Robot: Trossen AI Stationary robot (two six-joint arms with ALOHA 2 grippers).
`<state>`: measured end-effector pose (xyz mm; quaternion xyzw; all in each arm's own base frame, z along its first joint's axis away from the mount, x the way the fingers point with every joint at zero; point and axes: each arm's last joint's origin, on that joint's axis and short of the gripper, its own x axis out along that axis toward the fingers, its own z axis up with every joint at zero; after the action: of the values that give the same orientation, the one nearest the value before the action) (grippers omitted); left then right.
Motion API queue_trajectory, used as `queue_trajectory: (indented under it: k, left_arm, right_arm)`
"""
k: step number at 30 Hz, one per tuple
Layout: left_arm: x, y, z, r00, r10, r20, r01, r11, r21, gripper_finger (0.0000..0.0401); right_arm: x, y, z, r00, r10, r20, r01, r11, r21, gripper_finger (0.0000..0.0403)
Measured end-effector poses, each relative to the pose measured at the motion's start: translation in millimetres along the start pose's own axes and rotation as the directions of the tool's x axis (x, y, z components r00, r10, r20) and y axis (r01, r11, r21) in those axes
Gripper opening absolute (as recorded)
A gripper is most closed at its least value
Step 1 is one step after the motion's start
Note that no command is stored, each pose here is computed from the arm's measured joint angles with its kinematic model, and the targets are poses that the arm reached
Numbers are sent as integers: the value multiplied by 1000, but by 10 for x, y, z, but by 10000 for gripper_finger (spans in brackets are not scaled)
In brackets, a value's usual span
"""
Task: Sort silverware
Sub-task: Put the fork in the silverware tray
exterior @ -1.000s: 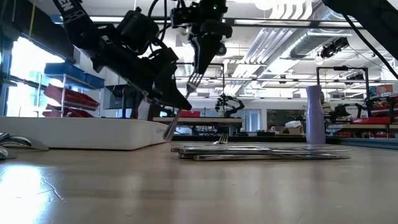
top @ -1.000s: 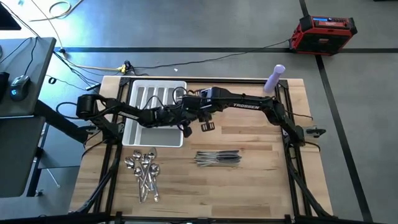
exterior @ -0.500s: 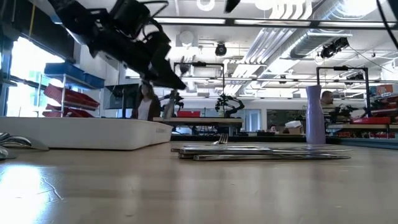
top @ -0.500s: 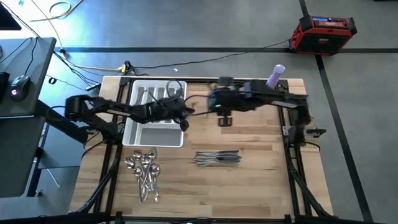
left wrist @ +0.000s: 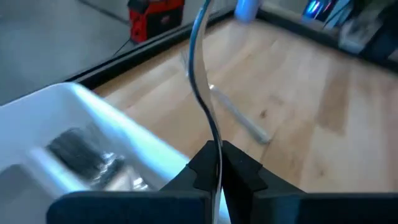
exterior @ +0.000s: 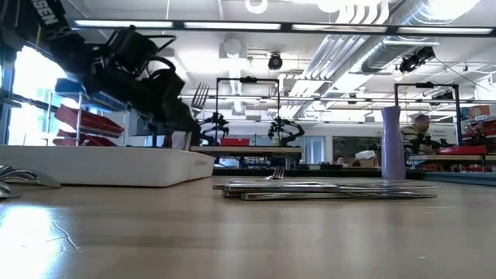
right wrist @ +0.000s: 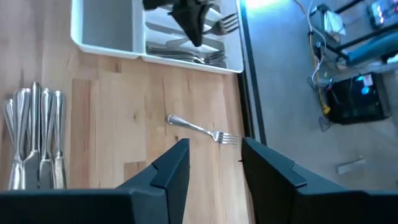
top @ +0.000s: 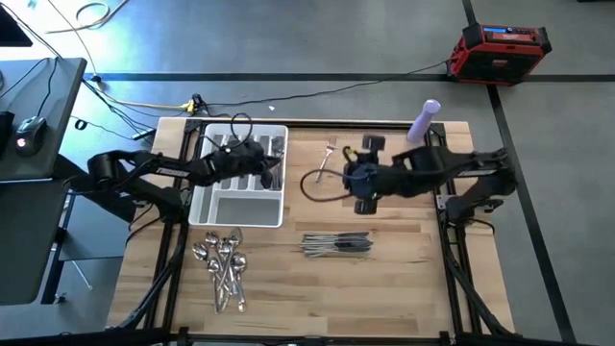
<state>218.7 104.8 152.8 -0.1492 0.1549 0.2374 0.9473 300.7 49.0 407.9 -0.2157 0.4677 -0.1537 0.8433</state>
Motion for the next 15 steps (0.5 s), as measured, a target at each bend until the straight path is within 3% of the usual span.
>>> queue_trajectory:
  k: [5, 11, 15]
  left_arm:
    - [59, -2, -148, 1000, -1, -30, -1, 998, -68, 0]
    - [130, 15, -239, 998, 11, -60, -16, 996, -92, 4]
    - [119, 29, -290, 994, 11, -104, -18, 998, -58, 39]
  right_arm:
    - [234, 176, -72, 1000, 3, -29, -5, 999, -52, 128]
    - [405, 233, -128, 998, -3, -62, 1, 999, -40, 128]
    - [528, 191, -153, 997, -9, -73, 8, 1000, -10, 128]
